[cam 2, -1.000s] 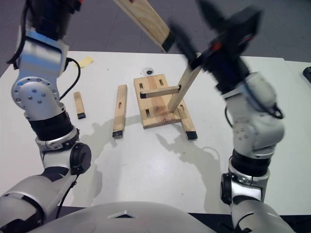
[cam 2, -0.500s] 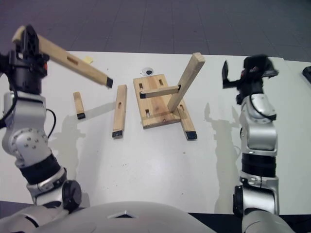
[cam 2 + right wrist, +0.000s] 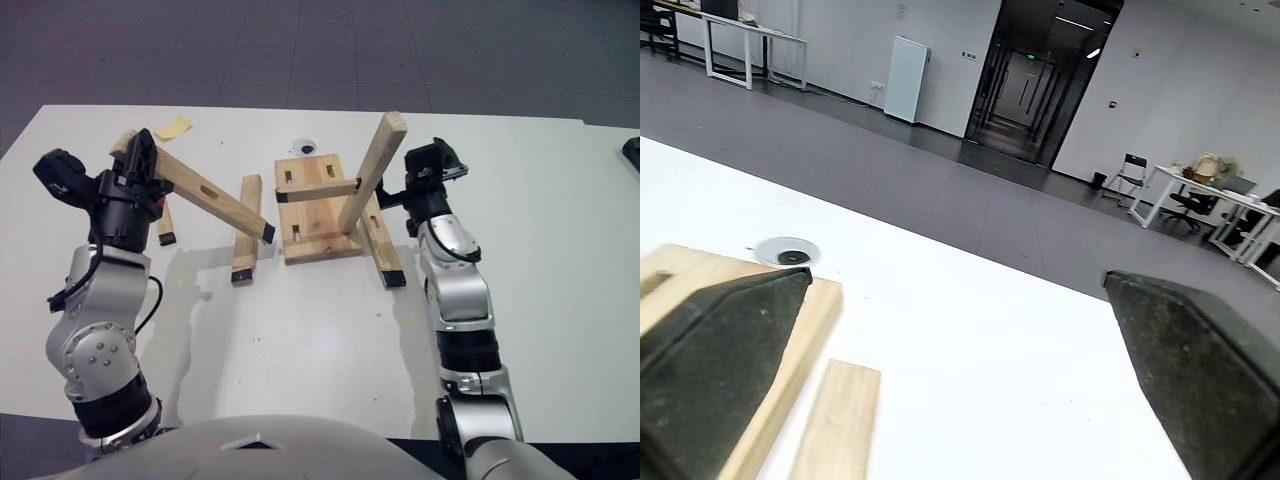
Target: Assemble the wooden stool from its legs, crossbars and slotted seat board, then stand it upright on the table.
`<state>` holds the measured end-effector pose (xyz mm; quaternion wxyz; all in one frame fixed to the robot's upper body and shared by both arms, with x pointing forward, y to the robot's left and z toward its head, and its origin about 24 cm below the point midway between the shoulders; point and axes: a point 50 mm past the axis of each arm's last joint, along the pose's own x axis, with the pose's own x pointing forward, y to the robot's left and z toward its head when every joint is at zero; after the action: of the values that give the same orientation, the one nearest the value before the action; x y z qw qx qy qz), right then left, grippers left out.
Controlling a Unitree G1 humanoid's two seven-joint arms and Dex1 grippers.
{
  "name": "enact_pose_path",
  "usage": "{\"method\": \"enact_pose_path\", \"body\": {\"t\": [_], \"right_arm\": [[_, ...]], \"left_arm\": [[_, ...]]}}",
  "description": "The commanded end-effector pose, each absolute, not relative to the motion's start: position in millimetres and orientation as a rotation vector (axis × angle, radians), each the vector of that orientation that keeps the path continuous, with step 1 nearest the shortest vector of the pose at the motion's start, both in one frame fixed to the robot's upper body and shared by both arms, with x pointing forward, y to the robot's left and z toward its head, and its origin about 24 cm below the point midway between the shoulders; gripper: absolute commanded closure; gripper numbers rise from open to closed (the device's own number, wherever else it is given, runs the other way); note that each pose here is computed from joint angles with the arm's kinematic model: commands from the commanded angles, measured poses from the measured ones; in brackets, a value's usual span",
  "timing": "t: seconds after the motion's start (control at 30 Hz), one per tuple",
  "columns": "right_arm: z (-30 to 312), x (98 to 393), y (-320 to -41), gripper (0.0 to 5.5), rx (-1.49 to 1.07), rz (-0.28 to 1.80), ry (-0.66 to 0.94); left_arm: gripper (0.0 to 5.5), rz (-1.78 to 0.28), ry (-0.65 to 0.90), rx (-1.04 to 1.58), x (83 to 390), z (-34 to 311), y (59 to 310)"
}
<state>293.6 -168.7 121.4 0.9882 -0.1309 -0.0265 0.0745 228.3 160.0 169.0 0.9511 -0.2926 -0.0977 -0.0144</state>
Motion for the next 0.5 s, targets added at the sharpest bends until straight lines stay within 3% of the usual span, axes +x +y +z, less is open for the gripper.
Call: {"method": "enact_pose_path", "body": {"t": [0.03, 0.5], "right_arm": [[119, 287, -169, 0.10, -0.255, 0.150, -0.021], [106, 289, -181, 0.10, -0.324, 0.107, 0.040]], "left_arm": [[4.45, -0.029, -0.223, -0.597, 227, 176, 152], [4.45, 0.001, -0.352, -0.537, 245, 187, 145]]}}
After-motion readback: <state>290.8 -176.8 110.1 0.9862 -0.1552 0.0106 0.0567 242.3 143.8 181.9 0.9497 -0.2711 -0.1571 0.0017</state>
